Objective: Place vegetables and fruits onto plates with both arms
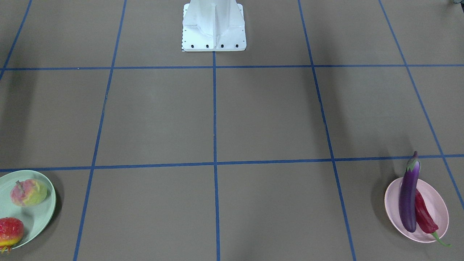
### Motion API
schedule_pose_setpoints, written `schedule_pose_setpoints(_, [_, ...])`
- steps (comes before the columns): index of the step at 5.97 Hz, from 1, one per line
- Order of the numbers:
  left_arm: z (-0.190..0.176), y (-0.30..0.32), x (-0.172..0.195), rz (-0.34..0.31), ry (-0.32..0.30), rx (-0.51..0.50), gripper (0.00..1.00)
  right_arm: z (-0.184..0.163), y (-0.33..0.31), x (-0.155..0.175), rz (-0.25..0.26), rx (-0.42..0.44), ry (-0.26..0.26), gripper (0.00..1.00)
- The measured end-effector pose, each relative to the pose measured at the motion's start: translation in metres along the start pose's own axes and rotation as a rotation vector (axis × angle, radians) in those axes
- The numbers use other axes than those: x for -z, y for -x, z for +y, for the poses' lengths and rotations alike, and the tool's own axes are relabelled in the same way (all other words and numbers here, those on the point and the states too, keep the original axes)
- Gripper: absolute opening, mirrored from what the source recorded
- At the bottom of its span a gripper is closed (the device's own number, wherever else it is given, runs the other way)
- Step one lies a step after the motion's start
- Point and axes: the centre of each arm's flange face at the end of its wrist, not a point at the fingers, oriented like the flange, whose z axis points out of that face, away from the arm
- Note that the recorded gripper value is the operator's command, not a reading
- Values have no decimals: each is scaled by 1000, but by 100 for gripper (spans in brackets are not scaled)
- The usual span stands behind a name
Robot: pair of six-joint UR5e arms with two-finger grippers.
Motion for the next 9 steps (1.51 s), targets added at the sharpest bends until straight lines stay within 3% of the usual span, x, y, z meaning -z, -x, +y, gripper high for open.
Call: schedule_pose_setpoints(9, [1,-2,1,3,-7,-9,100,-1,3,-5,1,4,12,100])
